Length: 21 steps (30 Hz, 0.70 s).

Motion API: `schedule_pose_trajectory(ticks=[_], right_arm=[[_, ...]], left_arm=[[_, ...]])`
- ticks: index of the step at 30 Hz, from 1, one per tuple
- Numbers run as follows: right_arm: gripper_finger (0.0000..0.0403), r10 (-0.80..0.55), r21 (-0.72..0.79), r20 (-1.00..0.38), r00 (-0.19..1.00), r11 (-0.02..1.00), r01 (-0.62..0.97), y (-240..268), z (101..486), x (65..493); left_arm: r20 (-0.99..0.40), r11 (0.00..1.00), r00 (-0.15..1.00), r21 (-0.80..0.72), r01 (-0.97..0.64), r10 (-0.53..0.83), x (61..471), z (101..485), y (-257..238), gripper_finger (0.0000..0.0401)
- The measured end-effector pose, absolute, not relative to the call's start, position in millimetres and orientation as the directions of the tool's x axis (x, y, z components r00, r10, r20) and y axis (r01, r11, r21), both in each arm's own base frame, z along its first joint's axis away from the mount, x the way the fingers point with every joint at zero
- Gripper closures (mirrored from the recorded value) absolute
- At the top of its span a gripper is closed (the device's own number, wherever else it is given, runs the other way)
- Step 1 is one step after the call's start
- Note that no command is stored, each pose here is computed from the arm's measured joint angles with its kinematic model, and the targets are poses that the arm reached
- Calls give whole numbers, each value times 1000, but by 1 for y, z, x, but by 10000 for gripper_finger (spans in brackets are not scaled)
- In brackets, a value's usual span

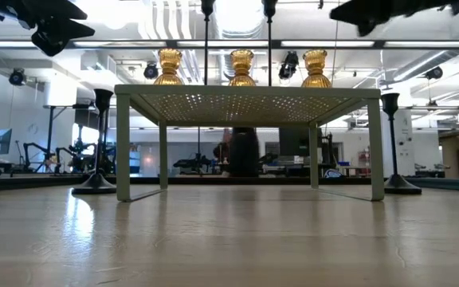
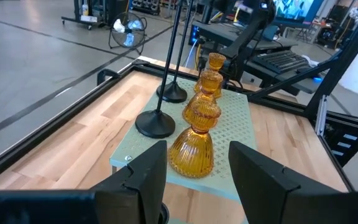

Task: Pick & Place candle stick holders
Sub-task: Put the black candle holder on the shelf

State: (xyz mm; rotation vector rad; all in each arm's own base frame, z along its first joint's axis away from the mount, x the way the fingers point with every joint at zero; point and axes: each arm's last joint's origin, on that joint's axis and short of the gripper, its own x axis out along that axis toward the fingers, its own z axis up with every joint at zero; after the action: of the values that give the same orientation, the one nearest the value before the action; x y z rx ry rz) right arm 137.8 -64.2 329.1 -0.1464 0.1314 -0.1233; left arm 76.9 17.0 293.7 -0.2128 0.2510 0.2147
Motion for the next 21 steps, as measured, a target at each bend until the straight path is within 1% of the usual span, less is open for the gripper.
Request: schedule_pose_trajectory(ticks=[2, 4, 8, 11, 13, 21], right_arm=[[382, -61, -149, -156, 986, 988, 37, -73, 322, 143], [392, -27, -124, -182, 983, 992, 5, -83, 315, 144], [395, 42, -40, -207, 977, 998, -52, -106, 299, 137], [395, 91, 13, -187, 978, 996, -91, -117, 291, 125], [395, 104, 22, -174, 979, 995, -102, -121, 285, 118], [395, 63, -68, -135, 989, 995, -72, -125, 254, 108]], left_arm=[[-267, 955, 946, -181, -235, 183, 77, 294, 17, 224], [-267, 955, 946, -181, -236, 183, 77, 294, 17, 224], [-267, 955, 946, -181, -236, 183, 77, 294, 17, 224], [-267, 955, 946, -181, -236, 183, 77, 294, 17, 224], [-268, 955, 946, -181, -235, 183, 77, 294, 17, 224], [-268, 951, 942, -176, -256, 204, 77, 294, 18, 224]])
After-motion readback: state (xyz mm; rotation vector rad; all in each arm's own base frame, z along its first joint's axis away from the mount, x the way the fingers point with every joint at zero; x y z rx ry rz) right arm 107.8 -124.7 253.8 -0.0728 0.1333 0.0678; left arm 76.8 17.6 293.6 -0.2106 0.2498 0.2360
